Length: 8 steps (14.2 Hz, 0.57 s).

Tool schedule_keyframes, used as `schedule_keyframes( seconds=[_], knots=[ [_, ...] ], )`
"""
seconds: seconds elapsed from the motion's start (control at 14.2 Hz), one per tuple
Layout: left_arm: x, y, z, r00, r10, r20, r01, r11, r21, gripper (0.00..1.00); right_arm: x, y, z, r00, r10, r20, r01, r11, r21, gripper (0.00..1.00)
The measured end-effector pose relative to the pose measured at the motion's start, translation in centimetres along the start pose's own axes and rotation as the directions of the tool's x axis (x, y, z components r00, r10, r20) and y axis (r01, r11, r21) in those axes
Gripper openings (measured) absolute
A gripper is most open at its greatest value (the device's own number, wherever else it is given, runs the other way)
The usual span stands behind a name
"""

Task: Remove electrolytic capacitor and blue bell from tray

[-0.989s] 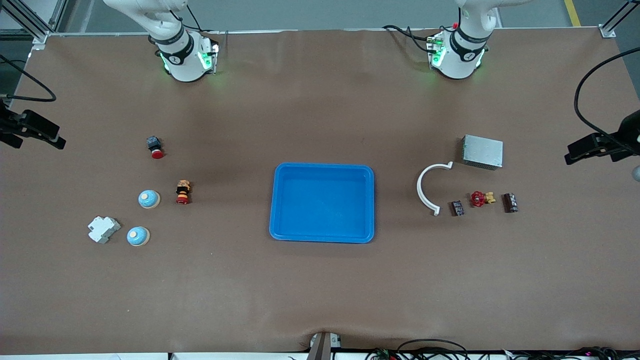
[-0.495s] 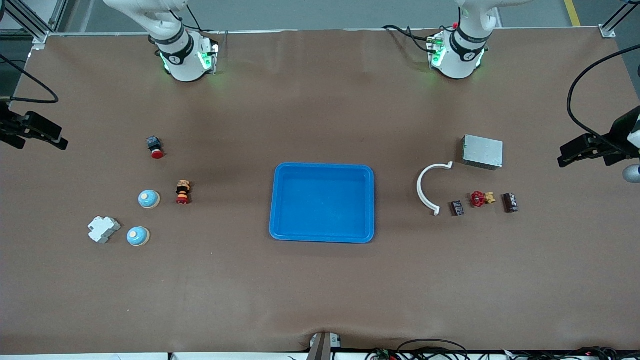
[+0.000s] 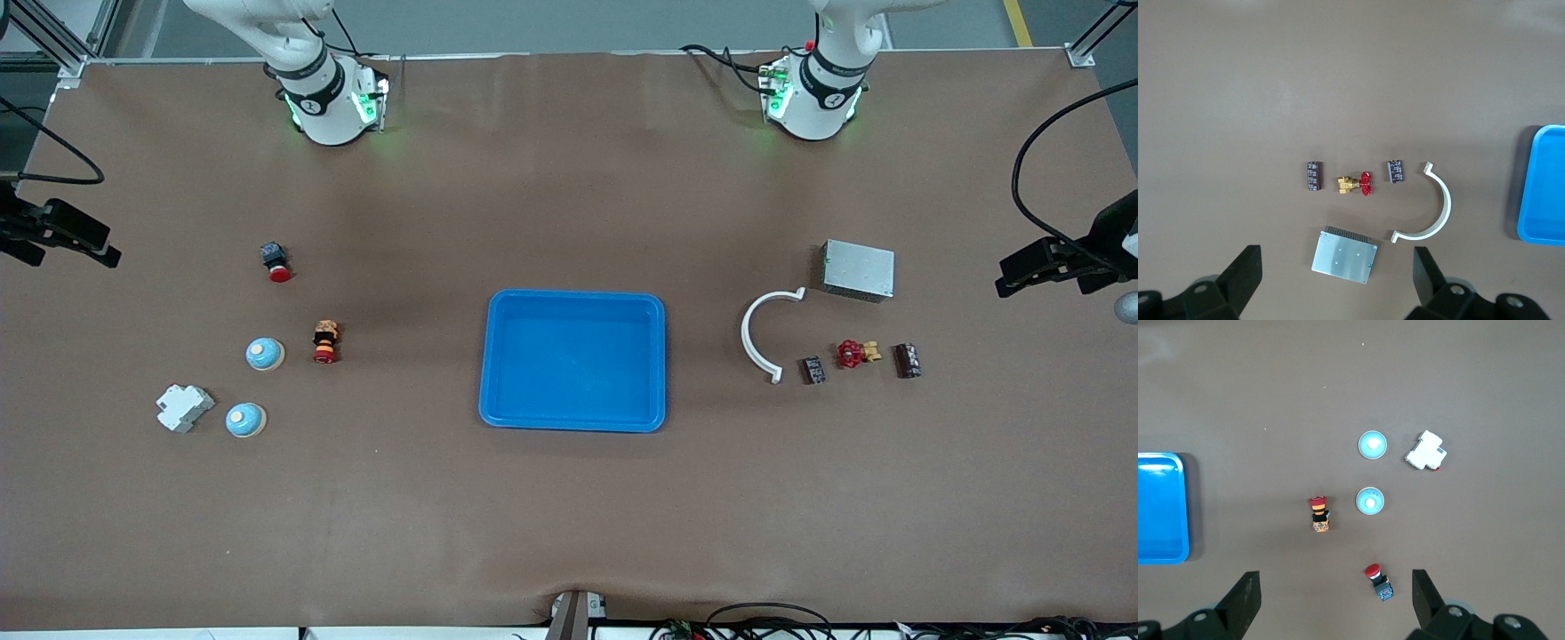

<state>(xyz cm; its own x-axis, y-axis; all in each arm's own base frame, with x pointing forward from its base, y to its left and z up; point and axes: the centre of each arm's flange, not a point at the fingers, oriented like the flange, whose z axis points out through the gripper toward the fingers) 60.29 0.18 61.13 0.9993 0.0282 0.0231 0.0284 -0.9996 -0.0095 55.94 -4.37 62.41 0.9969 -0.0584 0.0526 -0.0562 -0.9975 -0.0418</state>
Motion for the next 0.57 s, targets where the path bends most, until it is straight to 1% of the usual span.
schedule_keyframes(
  seconds=[0.35, 0.57],
  knots=[
    [-0.5, 0.1, -0.4, 1.000, -0.001, -0.009, 0.001, 1.000, 0.001, 1.00, 0.0, 0.0, 0.0, 1.000, 0.000, -0.002, 0.000, 1.000, 0.000, 1.00],
    [-1.9, 0.5, -0.2, 0.999, -0.028, -0.041, 0.028, 1.000, 0.003, 1.00, 0.1, 0.0, 0.0, 1.000, 0.000, -0.005, 0.000, 1.000, 0.000, 1.00]
  ],
)
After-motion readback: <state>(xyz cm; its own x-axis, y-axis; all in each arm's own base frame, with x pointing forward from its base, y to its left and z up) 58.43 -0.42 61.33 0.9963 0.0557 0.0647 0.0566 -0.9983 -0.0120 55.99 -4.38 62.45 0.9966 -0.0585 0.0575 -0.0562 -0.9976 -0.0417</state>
